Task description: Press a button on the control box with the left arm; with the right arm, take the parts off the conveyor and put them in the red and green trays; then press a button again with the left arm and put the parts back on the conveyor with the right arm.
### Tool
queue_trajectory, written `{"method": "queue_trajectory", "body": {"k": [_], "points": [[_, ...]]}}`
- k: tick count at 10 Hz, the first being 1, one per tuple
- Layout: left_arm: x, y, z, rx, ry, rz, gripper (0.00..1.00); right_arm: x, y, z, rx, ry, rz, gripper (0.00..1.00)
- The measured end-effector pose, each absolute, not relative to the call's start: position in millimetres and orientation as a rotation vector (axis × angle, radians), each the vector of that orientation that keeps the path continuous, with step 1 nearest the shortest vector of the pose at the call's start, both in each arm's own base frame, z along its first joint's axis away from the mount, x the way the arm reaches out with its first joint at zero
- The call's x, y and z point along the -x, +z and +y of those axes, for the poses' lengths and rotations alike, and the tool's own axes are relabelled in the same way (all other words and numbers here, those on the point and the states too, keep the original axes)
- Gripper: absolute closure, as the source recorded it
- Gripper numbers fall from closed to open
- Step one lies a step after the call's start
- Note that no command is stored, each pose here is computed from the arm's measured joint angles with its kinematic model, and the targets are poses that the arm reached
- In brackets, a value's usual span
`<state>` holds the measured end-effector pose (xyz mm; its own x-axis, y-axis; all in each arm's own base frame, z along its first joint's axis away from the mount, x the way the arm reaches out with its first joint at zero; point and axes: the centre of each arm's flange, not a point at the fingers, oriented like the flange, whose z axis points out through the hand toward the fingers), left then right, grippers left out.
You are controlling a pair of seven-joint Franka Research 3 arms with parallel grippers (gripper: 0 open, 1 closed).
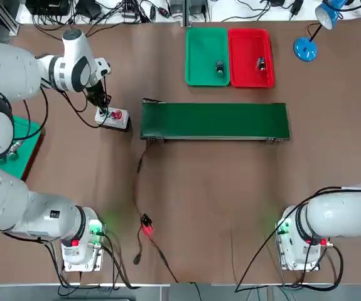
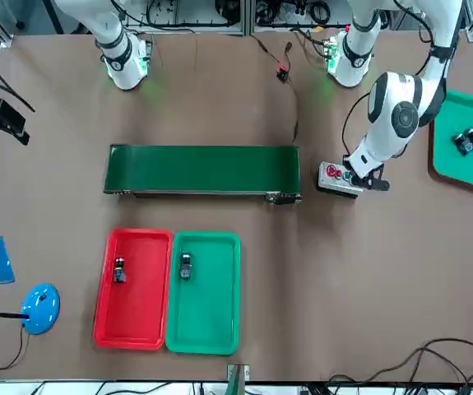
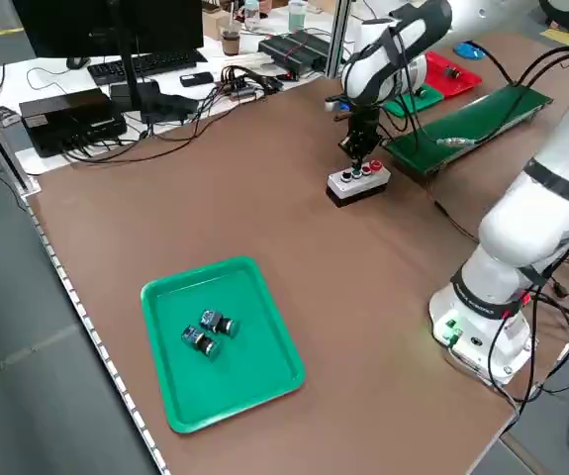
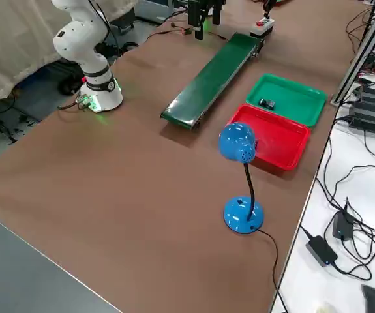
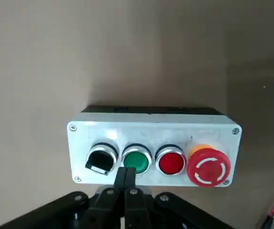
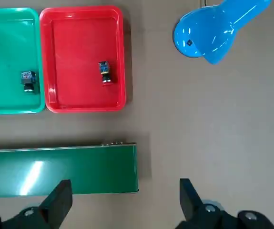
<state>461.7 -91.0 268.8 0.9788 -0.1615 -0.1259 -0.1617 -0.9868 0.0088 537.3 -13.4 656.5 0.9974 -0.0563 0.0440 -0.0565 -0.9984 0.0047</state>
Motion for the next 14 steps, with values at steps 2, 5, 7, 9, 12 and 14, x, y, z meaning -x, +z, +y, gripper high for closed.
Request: {"method": "queue_trajectory", "body": {"k": [2, 5, 7, 9, 12, 14], "points": [[-461, 263, -92, 3.122, 0.218, 0.257, 0.99, -537, 657, -12, -3.134, 0.069, -0.085, 0.01], [-462, 257, -93, 3.121, 0.233, 0.26, 0.99, -537, 657, -11, -3.134, 0.069, -0.081, 0.01], [-463, 252, -93, 3.122, 0.236, 0.26, 0.99, -537, 657, -11, -3.134, 0.069, -0.08, 0.01], [-464, 252, -93, 3.121, 0.244, 0.26, 0.99, -537, 657, -11, -3.134, 0.069, -0.078, 0.01], [-469, 252, -98, 3.122, 0.245, 0.271, 0.99, -537, 657, -10, -3.134, 0.069, -0.077, 0.01], [-484, 272, -104, 3.124, 0.231, 0.279, 0.99, -537, 657, -10, -3.134, 0.069, -0.077, 0.01]]}}
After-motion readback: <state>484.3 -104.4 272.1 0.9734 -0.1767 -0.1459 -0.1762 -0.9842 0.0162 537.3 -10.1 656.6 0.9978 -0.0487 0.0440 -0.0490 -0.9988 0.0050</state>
